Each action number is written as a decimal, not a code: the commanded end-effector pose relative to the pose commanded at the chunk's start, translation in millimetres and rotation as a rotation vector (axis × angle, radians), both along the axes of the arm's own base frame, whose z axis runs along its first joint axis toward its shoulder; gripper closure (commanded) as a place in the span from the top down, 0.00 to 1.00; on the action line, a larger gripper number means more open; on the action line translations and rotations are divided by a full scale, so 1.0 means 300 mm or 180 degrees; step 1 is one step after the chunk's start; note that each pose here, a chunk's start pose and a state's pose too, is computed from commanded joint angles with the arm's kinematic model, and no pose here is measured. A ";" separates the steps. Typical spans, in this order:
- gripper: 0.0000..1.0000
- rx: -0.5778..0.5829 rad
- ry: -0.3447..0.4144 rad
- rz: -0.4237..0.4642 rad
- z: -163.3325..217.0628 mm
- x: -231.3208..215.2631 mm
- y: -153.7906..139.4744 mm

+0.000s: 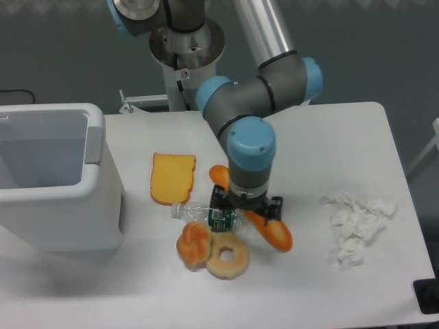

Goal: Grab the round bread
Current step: 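Lower the open gripper over the round bun beside the bagel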

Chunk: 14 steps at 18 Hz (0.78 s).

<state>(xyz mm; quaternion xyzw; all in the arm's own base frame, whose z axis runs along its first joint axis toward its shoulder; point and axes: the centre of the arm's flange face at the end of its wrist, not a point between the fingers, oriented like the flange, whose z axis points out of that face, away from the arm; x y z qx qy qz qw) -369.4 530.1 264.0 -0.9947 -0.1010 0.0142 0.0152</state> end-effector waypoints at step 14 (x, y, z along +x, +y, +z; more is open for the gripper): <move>0.88 -0.0022 -0.0185 -0.0021 -0.128 0.133 0.123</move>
